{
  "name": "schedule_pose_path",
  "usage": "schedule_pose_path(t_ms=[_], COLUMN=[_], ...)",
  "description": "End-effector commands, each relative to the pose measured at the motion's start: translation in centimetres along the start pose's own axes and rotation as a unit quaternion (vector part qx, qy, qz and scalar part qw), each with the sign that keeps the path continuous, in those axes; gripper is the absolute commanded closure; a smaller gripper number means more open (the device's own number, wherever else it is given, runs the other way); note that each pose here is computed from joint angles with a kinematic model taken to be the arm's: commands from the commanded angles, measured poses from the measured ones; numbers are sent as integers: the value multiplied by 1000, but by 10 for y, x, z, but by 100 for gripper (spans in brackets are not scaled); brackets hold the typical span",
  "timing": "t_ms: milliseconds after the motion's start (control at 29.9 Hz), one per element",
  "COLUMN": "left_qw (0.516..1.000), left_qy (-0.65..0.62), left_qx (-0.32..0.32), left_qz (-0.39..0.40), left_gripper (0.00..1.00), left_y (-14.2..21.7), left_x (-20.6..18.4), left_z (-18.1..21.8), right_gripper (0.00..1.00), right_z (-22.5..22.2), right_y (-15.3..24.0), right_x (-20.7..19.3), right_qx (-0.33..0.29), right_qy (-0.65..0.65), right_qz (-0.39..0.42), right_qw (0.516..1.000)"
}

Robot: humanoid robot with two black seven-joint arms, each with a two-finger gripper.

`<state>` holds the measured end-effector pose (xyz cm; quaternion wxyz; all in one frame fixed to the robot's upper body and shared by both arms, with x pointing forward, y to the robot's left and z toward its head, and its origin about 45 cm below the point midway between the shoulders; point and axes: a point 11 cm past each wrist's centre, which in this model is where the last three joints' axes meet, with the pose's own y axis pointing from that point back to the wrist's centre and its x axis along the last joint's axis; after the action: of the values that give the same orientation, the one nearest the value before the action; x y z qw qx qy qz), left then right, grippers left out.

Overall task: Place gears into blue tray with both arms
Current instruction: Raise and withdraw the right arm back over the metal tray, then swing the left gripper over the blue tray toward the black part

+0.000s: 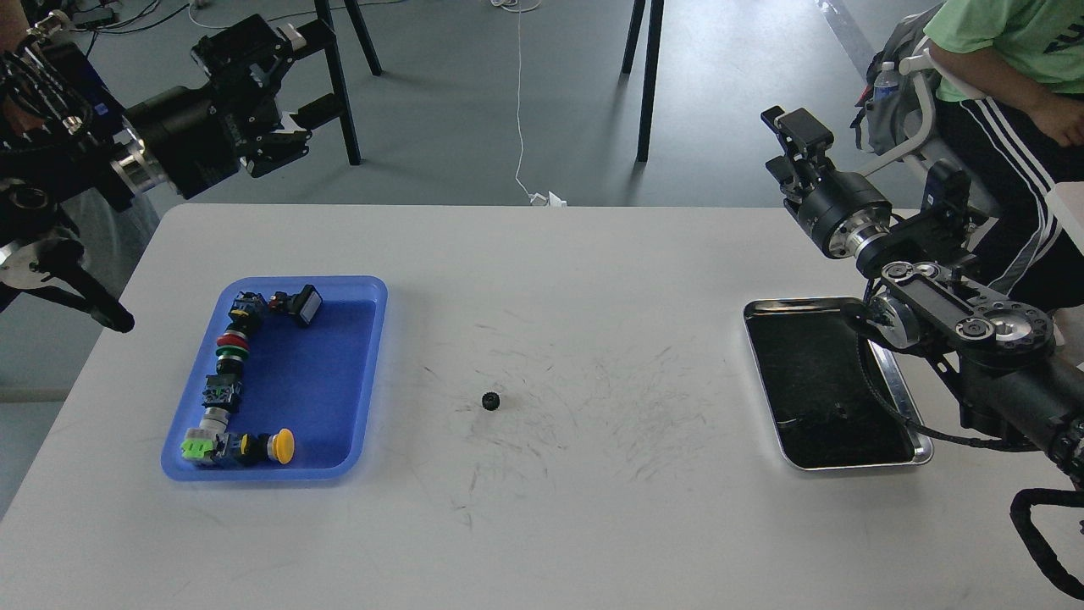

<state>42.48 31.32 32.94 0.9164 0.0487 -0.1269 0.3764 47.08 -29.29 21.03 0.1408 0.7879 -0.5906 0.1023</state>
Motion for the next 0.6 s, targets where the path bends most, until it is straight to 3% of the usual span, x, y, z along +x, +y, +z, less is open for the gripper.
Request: schedule_pose_path(t_ms=[0, 301, 569], left_qw=[1000, 999, 985], left_qy=[7, -22, -78], left_qx=[9, 11, -15], left_qz=[10, -45, -152], left_gripper=[2, 3, 3], left_y=[12, 1, -20], left_x=[3, -26, -85], left_z=[-8, -5, 15], right_gripper=[21, 21, 21], right_z=[0, 1, 5], right_y=[0, 1, 3], right_x=[0, 4, 4], right_qx=[1, 0, -3], right_qy=[0, -3, -4], right_qz=[1, 11, 13], right_qw=[1000, 1000, 1000])
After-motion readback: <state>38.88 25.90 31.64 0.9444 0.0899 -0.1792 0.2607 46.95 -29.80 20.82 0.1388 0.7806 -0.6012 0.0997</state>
